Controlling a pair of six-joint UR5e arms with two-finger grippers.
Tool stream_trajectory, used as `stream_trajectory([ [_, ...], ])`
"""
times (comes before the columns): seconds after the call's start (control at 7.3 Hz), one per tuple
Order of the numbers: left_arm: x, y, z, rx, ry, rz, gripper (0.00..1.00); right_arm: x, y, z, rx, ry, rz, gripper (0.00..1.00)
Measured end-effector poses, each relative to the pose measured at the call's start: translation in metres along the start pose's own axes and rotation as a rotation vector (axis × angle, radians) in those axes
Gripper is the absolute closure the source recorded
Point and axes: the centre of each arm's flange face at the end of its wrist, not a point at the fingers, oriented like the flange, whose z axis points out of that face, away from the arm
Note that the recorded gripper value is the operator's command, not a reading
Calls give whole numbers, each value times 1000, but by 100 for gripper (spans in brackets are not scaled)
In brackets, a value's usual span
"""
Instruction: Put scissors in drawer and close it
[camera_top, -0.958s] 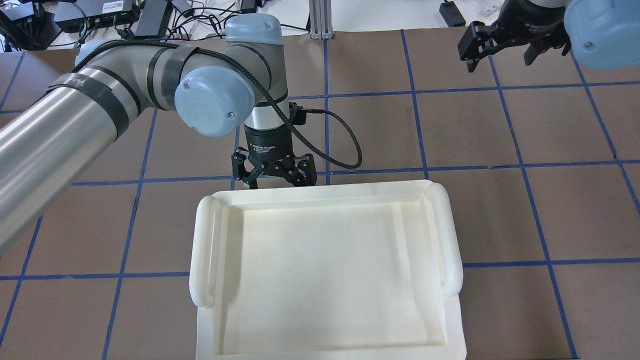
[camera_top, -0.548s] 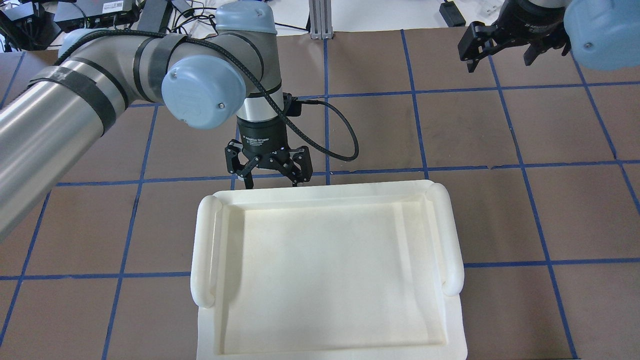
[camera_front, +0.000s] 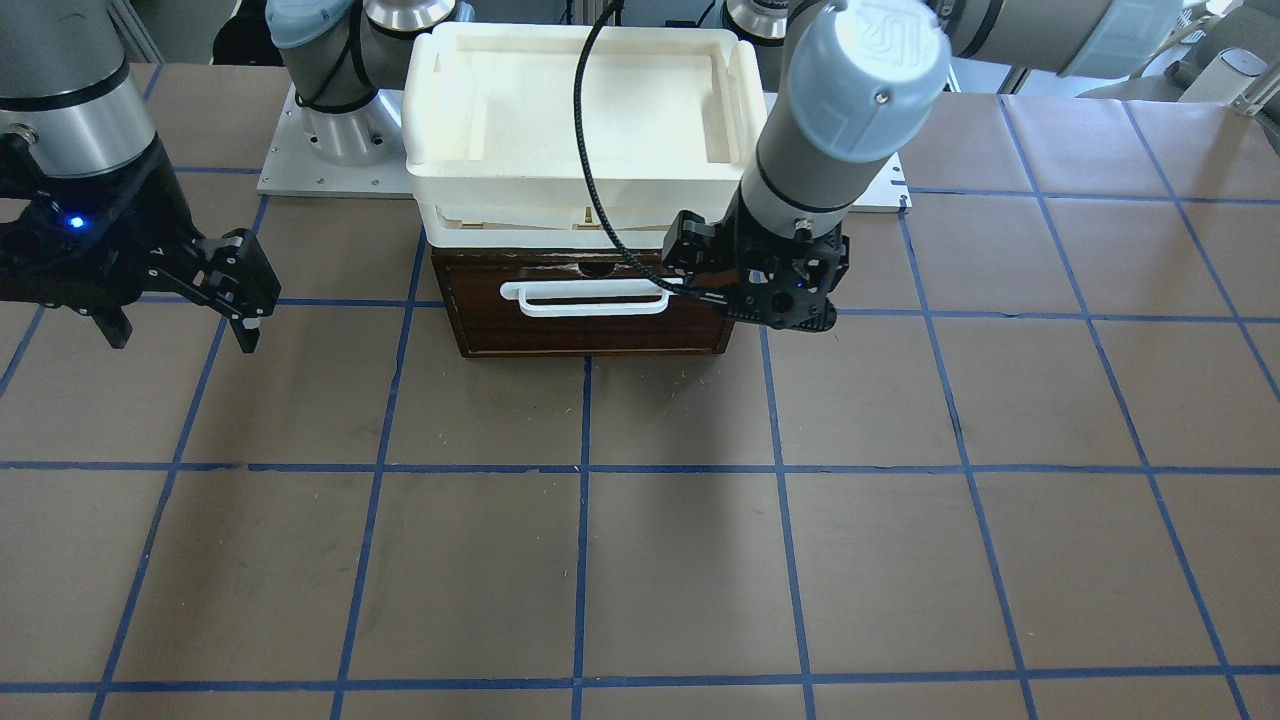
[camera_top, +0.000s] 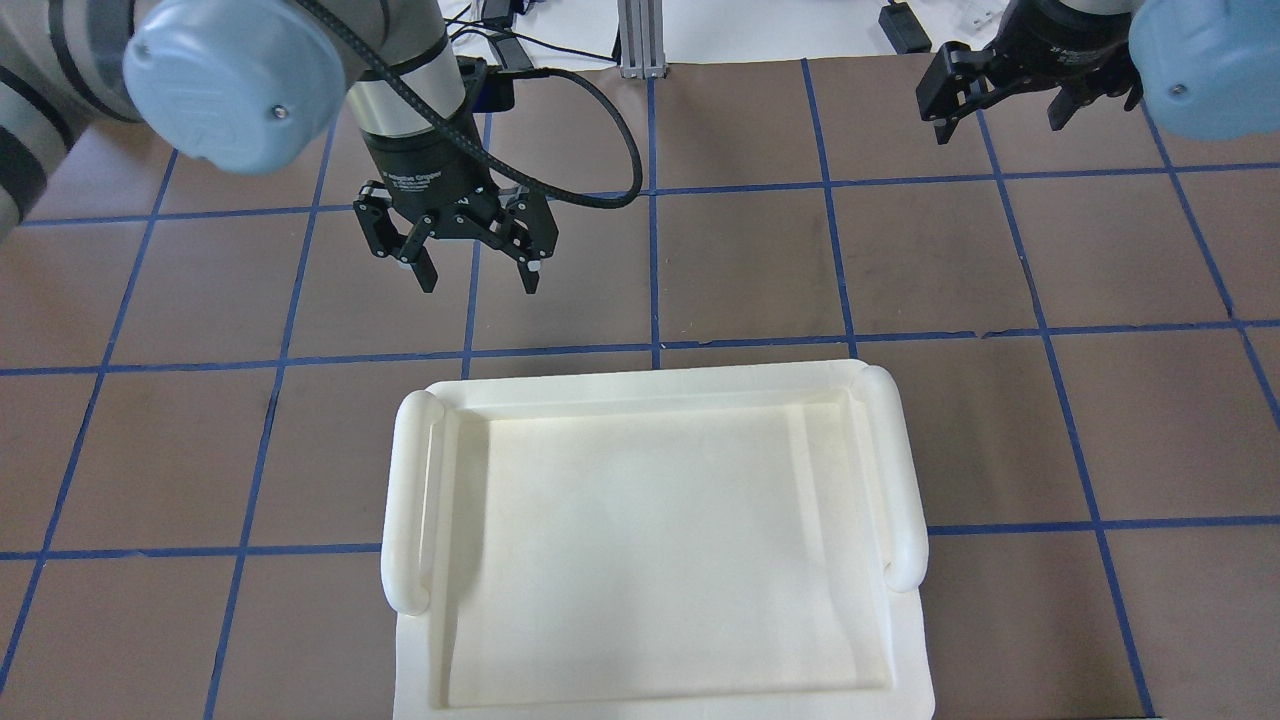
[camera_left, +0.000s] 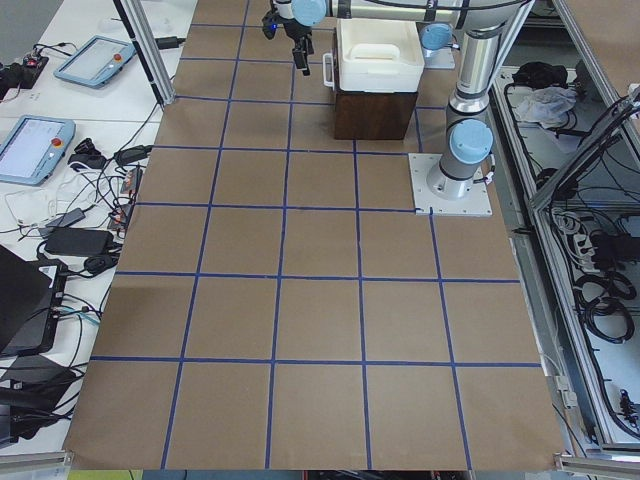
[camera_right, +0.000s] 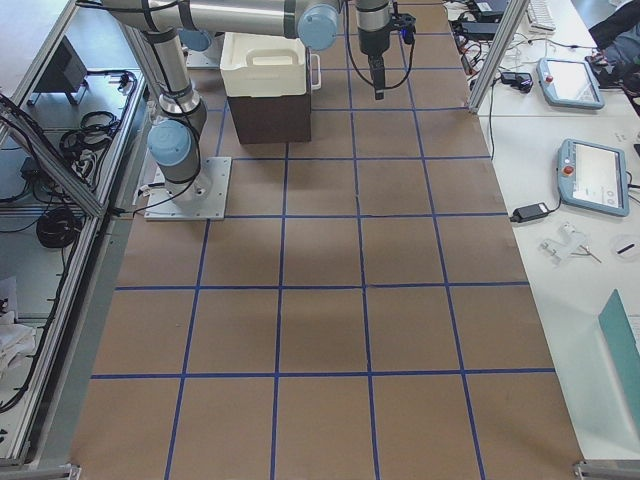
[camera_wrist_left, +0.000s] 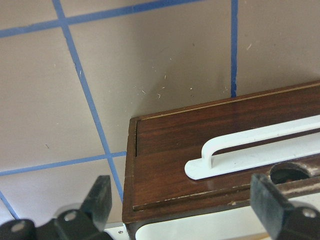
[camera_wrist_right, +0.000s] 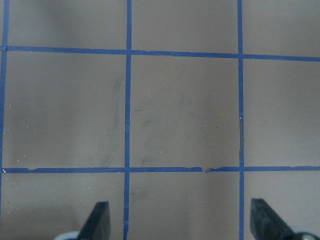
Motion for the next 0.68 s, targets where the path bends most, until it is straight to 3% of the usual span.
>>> stream_trajectory([
  [0.41, -45, 20, -52, 153, 8, -73, 0, 0, 0, 0, 0, 0, 0, 0],
  [0.68, -53, 42, -65, 187, 5, -88, 0, 0, 1, 0, -1, 0, 0, 0],
])
